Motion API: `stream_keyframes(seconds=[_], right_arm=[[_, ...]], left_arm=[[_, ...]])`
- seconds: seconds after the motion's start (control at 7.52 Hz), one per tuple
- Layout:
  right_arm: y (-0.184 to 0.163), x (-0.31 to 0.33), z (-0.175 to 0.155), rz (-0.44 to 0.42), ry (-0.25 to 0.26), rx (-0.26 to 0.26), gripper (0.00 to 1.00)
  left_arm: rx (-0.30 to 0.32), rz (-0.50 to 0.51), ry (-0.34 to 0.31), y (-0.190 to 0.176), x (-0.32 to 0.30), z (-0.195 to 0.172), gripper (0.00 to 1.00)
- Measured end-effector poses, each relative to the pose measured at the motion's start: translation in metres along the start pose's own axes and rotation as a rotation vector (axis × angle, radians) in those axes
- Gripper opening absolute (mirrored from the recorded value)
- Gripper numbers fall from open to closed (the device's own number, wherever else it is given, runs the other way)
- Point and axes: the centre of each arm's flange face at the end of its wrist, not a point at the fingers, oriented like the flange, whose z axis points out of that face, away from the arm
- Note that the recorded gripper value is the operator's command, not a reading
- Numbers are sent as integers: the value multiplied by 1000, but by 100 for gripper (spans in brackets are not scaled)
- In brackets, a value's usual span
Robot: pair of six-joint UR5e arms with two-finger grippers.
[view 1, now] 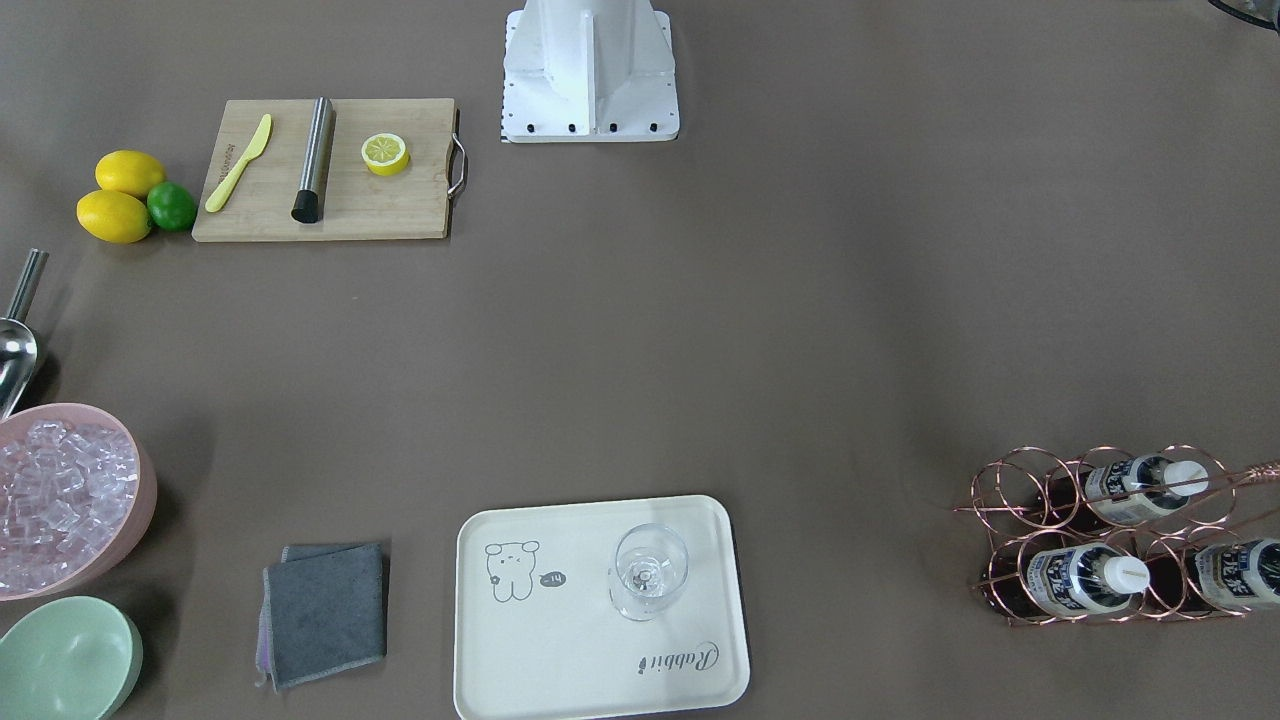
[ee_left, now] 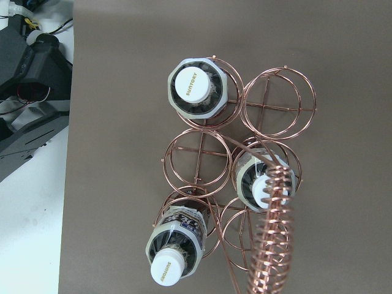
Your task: Take tea from basket to plate
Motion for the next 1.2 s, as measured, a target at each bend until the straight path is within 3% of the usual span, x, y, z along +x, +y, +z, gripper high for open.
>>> stream_keyframes(seconds=[0.13,0.4,0.67,0.93,1.06,1.2], right_arm=[[0,0,0,0,0,0,100],[0,0,0,0,0,0,100],[0,0,0,0,0,0,100],[0,0,0,0,-1,-1,100],[0,0,0,0,-1,-1,100],[0,0,0,0,-1,-1,100]], left_arm=[[10,4,8,2,1,11,97],[16,11,19,2,4,21,85],[19,17,24,-3,5,25,81],[41,21,34,-11,6,25,16],[53,22,39,-13,7,24,0],[62,23,41,-14,7,24,0]])
